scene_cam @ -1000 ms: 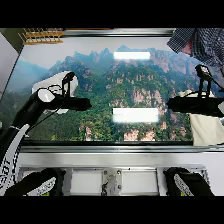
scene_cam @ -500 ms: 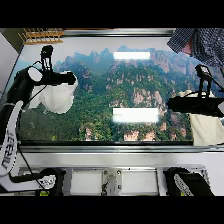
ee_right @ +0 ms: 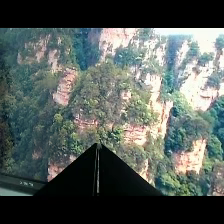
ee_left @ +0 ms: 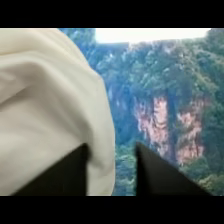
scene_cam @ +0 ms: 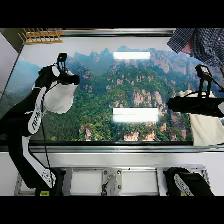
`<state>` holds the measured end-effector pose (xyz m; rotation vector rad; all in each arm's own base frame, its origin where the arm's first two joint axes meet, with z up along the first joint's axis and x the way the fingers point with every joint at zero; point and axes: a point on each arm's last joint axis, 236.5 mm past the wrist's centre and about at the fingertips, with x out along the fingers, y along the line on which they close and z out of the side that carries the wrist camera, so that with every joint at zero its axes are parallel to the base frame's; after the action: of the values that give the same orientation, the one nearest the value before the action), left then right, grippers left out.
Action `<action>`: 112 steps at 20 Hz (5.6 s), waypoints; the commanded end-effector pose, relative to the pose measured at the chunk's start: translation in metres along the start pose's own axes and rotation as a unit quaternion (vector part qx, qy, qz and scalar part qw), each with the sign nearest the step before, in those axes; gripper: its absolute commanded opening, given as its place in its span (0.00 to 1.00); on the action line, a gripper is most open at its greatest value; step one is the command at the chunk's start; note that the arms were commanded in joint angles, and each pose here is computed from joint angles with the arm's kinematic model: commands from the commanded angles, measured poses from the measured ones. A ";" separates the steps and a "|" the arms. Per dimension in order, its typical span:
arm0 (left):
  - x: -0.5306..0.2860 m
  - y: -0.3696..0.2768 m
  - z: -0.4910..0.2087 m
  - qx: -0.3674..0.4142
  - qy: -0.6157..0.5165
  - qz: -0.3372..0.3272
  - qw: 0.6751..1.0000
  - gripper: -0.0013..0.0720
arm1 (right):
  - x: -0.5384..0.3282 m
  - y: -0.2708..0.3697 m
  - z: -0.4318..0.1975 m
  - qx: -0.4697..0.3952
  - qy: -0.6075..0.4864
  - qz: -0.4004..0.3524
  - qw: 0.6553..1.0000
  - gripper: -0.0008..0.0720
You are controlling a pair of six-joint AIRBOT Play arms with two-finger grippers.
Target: Fold the clothes and pants, and hang the long-sleeved shirts on hangers.
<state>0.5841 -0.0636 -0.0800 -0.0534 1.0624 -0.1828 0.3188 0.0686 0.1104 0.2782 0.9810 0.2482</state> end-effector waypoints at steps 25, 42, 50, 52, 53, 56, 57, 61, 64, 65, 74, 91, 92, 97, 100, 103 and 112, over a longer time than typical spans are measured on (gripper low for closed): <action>-0.169 -0.051 -0.148 -0.068 0.023 -0.015 0.997 0.90 | 0.000 0.012 0.009 -0.049 -0.020 0.025 0.998 0.03; -0.050 -0.041 -0.170 -0.172 0.102 -0.107 0.974 0.77 | 0.038 0.026 -0.008 -0.016 0.047 0.064 0.997 0.03; -0.082 -0.014 -0.158 -0.192 0.063 -0.094 0.975 0.03 | 0.159 0.066 -0.021 -0.019 0.141 0.082 0.986 0.34; -0.092 -0.013 -0.167 -0.191 0.059 -0.089 0.976 0.03 | 0.196 0.074 -0.007 -0.023 0.149 0.087 0.985 0.73; -0.093 -0.014 -0.172 -0.192 0.059 -0.088 0.976 0.03 | 0.215 0.078 0.003 -0.025 0.143 0.087 0.986 0.73; -0.094 -0.018 -0.191 -0.196 0.073 -0.088 0.974 0.03 | 0.267 0.103 0.031 0.003 0.126 0.122 0.984 0.73; -0.093 -0.018 -0.195 -0.197 0.078 -0.088 0.973 0.03 | 0.282 0.113 0.038 0.016 0.124 0.138 0.983 0.73; -0.092 -0.018 -0.197 -0.199 0.080 -0.087 0.973 0.03 | 0.323 0.144 0.048 0.040 0.123 0.189 0.973 0.73; -0.092 -0.017 -0.196 -0.199 0.076 -0.086 0.973 0.03 | 0.336 0.167 0.040 0.035 0.128 0.219 0.967 0.71; -0.092 -0.017 -0.196 -0.199 0.076 -0.086 0.973 0.03 | 0.337 0.172 0.038 0.028 0.127 0.225 0.966 0.71; -0.213 0.008 -0.068 -0.165 -0.116 -0.078 0.976 0.03 | 0.198 0.134 0.132 -0.204 0.013 0.075 0.976 0.02; -0.519 -0.098 -0.099 -0.082 -0.377 -0.112 0.916 0.03 | -0.192 0.108 0.123 -0.192 -0.190 -0.048 0.962 0.02; -0.505 -0.098 -0.104 -0.083 -0.345 -0.115 0.928 0.03 | -0.187 0.105 0.129 -0.186 -0.191 -0.055 0.962 0.02; -0.397 -0.073 -0.120 -0.123 -0.128 -0.123 0.976 0.03 | -0.078 0.104 0.189 -0.179 -0.178 -0.060 0.966 0.02; -0.313 -0.043 -0.118 -0.155 -0.054 -0.101 0.981 0.03 | 0.025 0.081 0.218 -0.152 -0.156 -0.070 0.973 0.07; -0.227 -0.012 -0.093 -0.186 -0.071 -0.076 0.977 0.67 | 0.093 0.057 0.228 -0.145 -0.144 -0.080 0.976 0.90; -0.179 0.074 -0.144 -0.272 0.059 -0.055 0.959 0.86 | 0.039 -0.005 0.179 -0.099 -0.081 -0.130 0.983 0.80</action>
<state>0.4182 0.0354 0.0344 -0.5585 1.0417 0.0023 0.5228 0.0733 0.1864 -0.0176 0.7305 0.1101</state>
